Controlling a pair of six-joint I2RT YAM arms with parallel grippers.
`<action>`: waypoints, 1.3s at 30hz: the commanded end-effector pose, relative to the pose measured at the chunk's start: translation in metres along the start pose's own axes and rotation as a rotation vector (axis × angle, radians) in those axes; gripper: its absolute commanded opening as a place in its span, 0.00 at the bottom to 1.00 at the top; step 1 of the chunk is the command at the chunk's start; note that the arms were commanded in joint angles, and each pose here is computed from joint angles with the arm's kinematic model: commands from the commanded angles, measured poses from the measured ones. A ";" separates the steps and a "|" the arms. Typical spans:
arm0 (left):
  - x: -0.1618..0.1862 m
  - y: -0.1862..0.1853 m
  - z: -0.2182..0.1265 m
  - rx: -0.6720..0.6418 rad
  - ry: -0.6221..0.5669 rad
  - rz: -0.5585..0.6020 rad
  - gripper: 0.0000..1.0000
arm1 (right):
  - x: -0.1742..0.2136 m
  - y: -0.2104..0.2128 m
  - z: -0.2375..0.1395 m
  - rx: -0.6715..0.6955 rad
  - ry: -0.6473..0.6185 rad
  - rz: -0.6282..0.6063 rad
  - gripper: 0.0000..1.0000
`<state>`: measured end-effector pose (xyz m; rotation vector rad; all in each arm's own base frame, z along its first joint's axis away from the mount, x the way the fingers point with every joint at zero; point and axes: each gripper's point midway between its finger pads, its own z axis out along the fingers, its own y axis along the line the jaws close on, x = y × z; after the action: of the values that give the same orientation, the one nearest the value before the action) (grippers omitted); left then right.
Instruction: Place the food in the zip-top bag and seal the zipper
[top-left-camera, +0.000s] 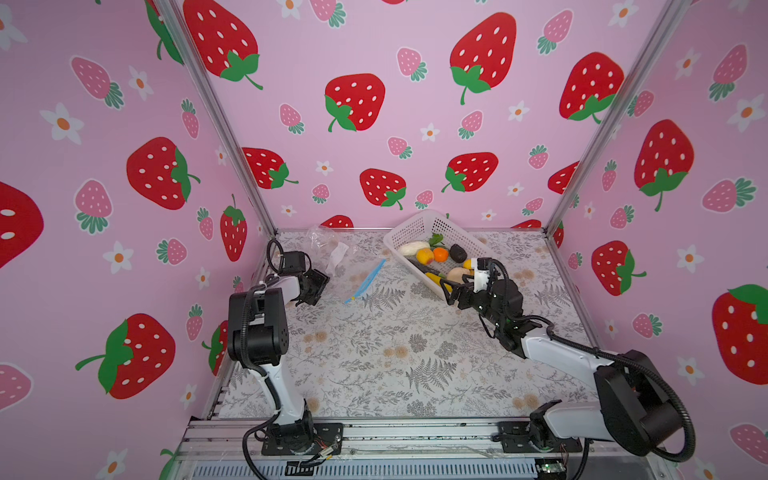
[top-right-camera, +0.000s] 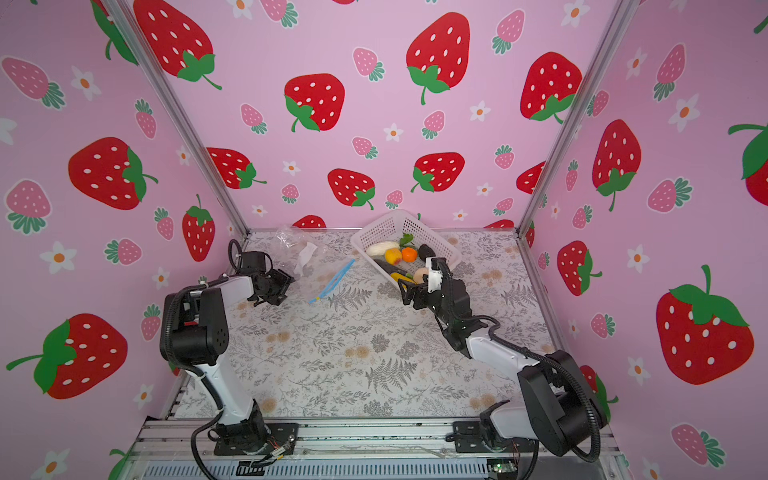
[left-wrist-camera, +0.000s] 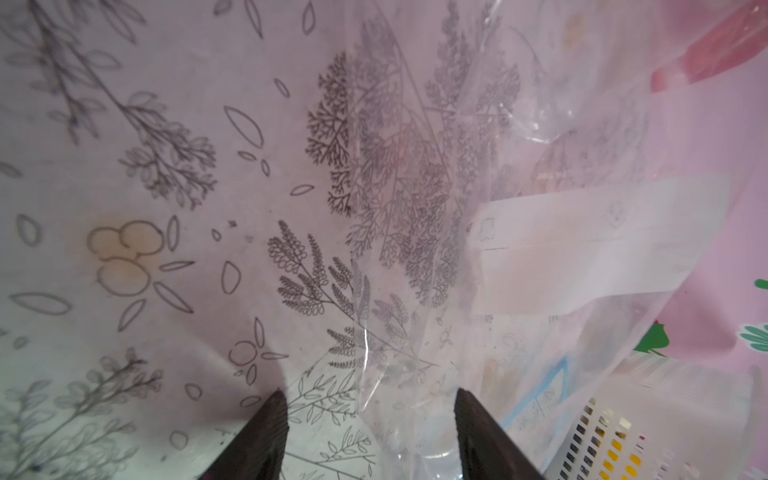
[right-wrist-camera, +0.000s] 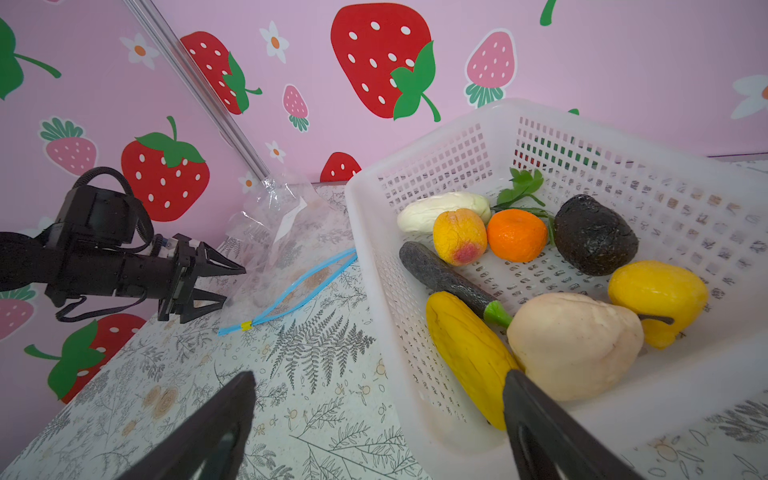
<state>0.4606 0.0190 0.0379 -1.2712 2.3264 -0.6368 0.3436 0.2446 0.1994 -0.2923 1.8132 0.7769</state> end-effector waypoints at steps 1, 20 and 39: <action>-0.003 -0.002 0.009 -0.006 0.007 -0.023 0.63 | -0.020 0.011 -0.002 -0.031 -0.051 0.007 0.95; -0.011 -0.004 0.019 -0.030 -0.001 -0.001 0.33 | -0.023 0.013 -0.008 -0.029 -0.059 -0.009 0.94; -0.017 -0.008 0.012 -0.059 0.002 0.035 0.00 | -0.018 0.016 -0.010 -0.050 -0.030 -0.017 0.81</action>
<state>0.4774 0.0235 0.0292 -1.2534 2.3743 -0.5965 0.3377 0.2440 0.2124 -0.3140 1.7870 0.7866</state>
